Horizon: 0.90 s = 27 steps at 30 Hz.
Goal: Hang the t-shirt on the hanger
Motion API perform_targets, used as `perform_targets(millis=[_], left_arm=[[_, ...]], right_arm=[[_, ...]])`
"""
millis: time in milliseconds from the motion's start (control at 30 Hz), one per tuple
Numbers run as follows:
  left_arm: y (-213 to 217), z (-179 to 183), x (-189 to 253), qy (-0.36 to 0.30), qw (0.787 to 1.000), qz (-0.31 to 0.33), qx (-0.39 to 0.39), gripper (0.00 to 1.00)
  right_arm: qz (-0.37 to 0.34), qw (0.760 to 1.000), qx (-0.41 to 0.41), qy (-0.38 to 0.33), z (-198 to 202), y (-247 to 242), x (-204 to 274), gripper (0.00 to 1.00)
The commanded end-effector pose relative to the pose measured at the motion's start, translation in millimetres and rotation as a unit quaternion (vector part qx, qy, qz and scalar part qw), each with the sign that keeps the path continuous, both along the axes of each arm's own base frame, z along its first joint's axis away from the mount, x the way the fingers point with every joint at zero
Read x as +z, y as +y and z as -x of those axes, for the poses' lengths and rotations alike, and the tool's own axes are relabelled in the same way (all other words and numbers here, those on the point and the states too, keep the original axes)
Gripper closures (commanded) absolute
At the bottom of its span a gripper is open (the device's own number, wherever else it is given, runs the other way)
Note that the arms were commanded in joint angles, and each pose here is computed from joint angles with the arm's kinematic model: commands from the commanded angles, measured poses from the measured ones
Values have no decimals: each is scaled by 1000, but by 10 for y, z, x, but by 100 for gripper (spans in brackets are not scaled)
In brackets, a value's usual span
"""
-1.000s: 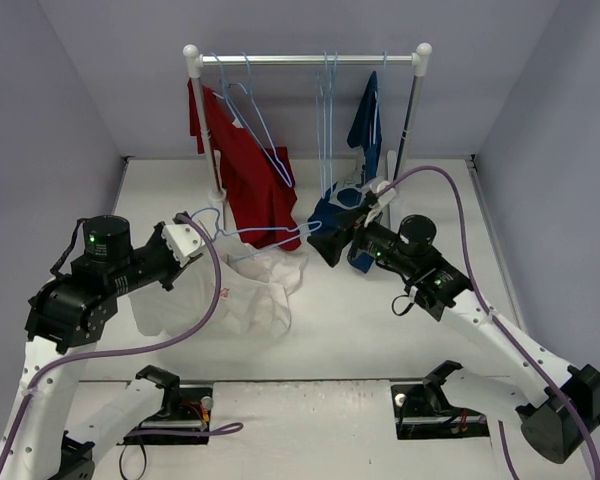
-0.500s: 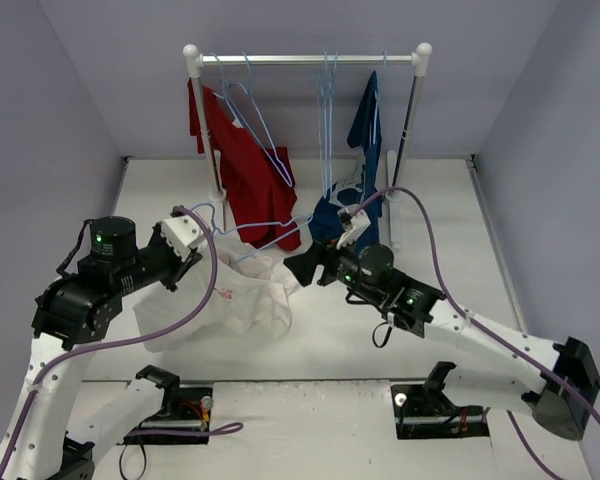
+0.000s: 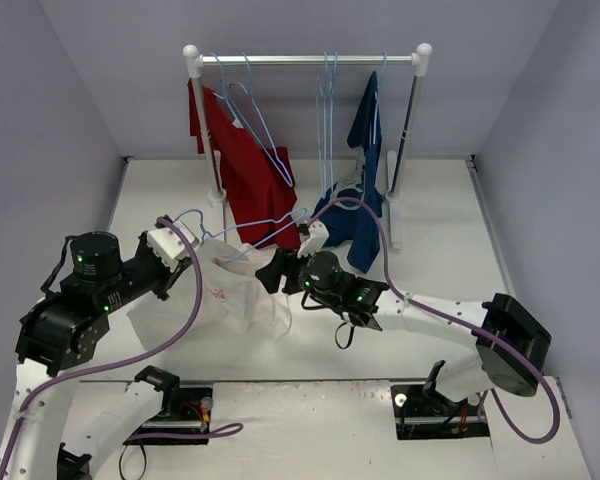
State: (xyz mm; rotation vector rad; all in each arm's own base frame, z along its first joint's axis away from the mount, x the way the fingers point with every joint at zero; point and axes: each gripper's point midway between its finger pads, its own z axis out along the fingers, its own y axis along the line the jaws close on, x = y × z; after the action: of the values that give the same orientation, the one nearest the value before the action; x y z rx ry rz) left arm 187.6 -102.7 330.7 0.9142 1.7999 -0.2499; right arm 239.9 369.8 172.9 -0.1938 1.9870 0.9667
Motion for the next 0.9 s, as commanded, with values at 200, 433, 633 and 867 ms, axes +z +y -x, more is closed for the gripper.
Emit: perform_targets(millis=[200,433,633,867], left_arm=[[-65,-128,74,-22,1000,14,-2,100],[-78,-139,151,-26,999,20,-2,100],[-72,-100,183,-32,999,24,-3,100],[20,-20,31,-33,999,16,12,100]], right_arm=[[-107,992,25,-60,-26,325,762,39],[-98,994,27,-41,-20,410,531,43],[-71,997,17,-32,-16,321,266,55],[-37,997,-36,-55,-115,-93,284,89]])
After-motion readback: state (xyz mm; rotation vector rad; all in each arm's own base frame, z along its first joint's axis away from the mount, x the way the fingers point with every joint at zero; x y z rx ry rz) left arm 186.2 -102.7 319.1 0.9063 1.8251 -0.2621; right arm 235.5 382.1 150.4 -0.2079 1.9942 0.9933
